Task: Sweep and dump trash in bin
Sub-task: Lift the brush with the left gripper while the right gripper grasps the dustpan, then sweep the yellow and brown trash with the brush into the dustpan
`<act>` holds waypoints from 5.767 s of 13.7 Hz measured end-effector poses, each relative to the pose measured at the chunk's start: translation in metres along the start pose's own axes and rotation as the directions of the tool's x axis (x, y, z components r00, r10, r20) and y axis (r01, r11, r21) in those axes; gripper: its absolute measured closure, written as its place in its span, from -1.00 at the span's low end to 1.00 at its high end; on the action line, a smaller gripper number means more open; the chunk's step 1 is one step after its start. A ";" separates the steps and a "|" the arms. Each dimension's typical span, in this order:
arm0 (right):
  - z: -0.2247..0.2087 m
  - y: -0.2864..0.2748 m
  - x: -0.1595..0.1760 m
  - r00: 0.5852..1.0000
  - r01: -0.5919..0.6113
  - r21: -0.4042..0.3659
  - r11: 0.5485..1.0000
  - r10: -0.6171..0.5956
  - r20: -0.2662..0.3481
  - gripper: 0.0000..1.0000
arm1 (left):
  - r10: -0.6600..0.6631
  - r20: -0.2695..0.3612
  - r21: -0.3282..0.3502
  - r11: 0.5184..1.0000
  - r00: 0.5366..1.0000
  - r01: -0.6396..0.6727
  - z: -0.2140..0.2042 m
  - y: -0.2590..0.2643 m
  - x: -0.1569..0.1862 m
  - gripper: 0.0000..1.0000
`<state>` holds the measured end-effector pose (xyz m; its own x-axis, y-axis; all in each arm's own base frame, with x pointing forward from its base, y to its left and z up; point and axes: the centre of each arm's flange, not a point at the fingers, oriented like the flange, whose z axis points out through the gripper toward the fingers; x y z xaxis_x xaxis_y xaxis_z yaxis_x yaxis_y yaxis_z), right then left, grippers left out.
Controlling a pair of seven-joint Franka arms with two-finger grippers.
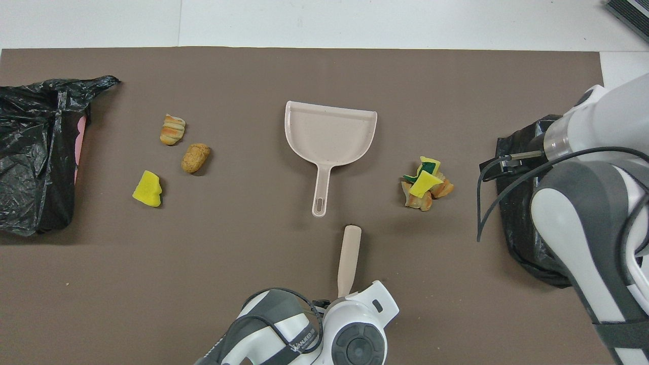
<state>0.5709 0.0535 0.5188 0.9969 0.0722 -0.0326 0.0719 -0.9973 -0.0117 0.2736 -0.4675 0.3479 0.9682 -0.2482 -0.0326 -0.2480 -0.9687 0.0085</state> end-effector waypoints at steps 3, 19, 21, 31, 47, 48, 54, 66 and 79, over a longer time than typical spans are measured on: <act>0.000 -0.006 0.000 1.000 0.001 0.001 1.000 -0.001 0.002 -1.00 | -0.001 0.005 0.001 1.000 1.000 0.001 -0.034 -0.007 -0.005 0.48; 0.076 -0.202 0.024 0.962 -0.272 0.113 0.956 0.269 0.040 -1.00 | -0.039 0.063 -0.003 0.999 0.997 0.040 -0.114 -0.242 0.099 0.48; 0.106 -0.240 0.048 0.946 -0.324 0.114 0.939 0.321 0.041 -1.00 | -0.034 0.059 -0.014 0.999 0.998 0.035 -0.111 -0.297 0.115 0.48; 0.169 -0.326 0.050 0.951 -0.306 0.065 0.950 0.302 0.075 -1.00 | 0.054 -0.019 0.069 0.996 0.998 -0.052 -0.047 -0.532 0.179 0.48; 0.123 -0.253 0.056 0.951 0.293 0.126 0.948 -0.302 0.066 0.37 | 0.371 0.241 0.003 0.924 0.897 -0.383 0.007 -0.363 0.171 0.48; 0.111 -0.240 0.046 0.923 0.368 0.120 0.922 -0.377 0.073 0.37 | 0.373 0.245 0.007 0.922 0.895 -0.386 0.007 -0.350 0.165 0.48; 0.126 -0.212 -0.005 0.579 0.802 0.087 0.592 -0.804 0.137 0.37 | 0.258 0.234 0.003 0.964 0.937 -0.266 -0.023 -0.395 0.163 0.48; 0.172 -0.276 -0.018 0.343 0.935 0.033 0.352 -0.926 0.159 0.37 | -0.192 0.249 0.029 0.981 0.949 0.190 -0.030 -0.543 0.119 0.48; 0.171 -0.278 -0.019 0.335 0.939 0.019 0.343 -0.927 0.171 0.37 | -0.151 0.253 0.010 0.988 0.956 0.153 0.001 -0.320 0.124 0.48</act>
<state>0.5264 0.3314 0.3514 0.2620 0.9499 -0.1706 0.9601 -0.2745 -0.0539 0.4734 -0.1887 0.3400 0.9540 -0.0909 -0.2857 -0.0968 -0.9953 -0.0067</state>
